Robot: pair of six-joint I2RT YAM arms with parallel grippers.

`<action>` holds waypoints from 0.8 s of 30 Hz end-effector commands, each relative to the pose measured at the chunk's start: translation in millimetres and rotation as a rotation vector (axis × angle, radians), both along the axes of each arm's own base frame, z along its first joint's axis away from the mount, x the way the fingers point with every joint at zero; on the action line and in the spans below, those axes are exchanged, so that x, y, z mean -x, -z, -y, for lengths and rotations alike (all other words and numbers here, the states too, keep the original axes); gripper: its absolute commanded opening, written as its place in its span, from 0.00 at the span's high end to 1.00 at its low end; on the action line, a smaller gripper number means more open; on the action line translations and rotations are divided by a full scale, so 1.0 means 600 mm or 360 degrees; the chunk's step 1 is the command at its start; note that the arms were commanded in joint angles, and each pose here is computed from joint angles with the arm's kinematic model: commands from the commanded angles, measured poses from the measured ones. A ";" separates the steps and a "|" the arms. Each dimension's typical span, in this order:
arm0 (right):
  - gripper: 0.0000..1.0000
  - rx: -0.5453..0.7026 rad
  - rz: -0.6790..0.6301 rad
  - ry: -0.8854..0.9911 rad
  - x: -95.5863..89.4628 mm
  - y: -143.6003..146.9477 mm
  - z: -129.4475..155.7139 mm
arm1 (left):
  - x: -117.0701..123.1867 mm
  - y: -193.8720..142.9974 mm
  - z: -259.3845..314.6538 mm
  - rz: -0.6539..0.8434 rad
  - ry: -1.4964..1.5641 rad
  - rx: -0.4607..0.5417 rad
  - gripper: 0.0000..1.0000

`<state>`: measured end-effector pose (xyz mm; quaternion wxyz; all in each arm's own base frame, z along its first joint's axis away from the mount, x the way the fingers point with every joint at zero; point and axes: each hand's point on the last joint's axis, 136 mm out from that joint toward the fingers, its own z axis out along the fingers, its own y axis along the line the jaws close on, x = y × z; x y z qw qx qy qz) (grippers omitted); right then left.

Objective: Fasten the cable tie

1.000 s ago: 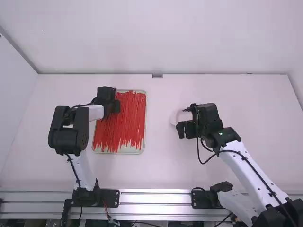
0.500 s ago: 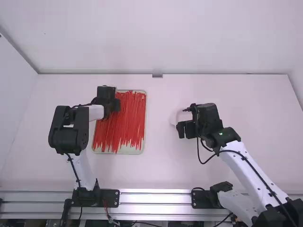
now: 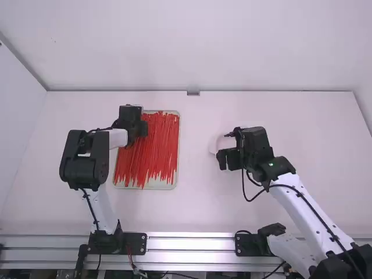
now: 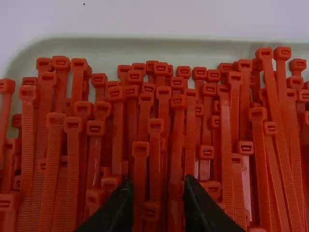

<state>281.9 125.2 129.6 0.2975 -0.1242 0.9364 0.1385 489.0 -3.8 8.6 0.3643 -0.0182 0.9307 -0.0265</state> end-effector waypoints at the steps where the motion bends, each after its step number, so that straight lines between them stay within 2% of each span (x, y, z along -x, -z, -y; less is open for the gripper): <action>1: 0.01 -0.0025 0.0079 -0.0003 -0.012 -0.031 -0.004 | 0.008 0.016 0.004 -0.0031 -0.0010 0.0012 0.73; 24: 0.01 -0.0017 0.0086 -0.0024 -0.011 -0.031 -0.005 | 0.015 0.023 -0.002 -0.0067 -0.0023 -0.0021 0.77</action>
